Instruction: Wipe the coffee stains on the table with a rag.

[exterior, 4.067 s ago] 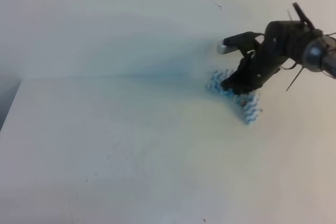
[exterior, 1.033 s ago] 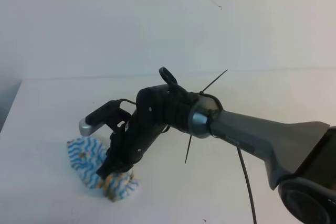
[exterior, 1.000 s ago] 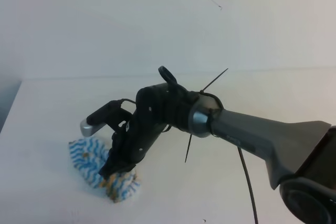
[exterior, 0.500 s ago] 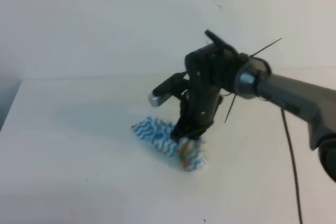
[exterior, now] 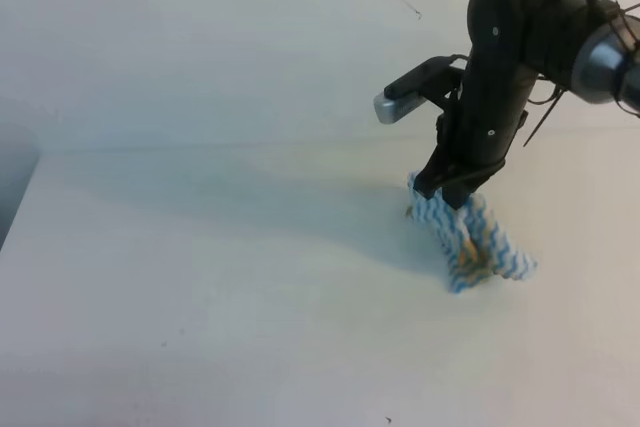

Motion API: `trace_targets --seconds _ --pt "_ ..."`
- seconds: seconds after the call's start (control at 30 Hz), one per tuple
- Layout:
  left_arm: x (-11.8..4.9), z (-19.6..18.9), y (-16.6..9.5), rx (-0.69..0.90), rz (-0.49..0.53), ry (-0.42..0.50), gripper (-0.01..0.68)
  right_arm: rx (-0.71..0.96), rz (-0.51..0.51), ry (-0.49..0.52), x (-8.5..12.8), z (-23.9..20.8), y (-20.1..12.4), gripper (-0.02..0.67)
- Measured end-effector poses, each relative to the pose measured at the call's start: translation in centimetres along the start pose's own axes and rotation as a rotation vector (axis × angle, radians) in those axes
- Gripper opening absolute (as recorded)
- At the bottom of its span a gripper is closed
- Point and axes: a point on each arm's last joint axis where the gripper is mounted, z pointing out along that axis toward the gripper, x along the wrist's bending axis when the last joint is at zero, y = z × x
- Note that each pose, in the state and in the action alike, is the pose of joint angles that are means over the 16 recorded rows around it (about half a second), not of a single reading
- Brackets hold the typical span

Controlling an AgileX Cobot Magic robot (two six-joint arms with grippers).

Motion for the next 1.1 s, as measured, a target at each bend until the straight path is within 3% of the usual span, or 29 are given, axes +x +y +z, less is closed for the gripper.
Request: trace_targets --seconds 0.33,0.6,0.83,0.97,1.1 --pt "0.0 0.0 -0.1 0.004 0.0 0.001 -0.004 0.043 0.04 0.087 0.2 0.9 -1.2 0.044" --pt "0.0 0.0 -0.1 0.004 0.001 0.001 -0.004 0.058 0.103 0.101 0.4 0.9 -1.7 0.205" --pt "0.0 0.1 -0.1 0.006 0.002 0.001 -0.004 -0.015 0.141 0.073 0.5 -2.9 -1.6 0.34" --pt "0.0 0.1 -0.2 0.009 0.002 0.002 -0.004 -0.108 0.136 0.044 0.8 -7.5 -1.9 0.334" --pt "0.1 0.1 -0.3 0.012 0.002 0.002 -0.004 -0.223 0.115 -0.011 1.2 -13.3 -3.0 0.261"
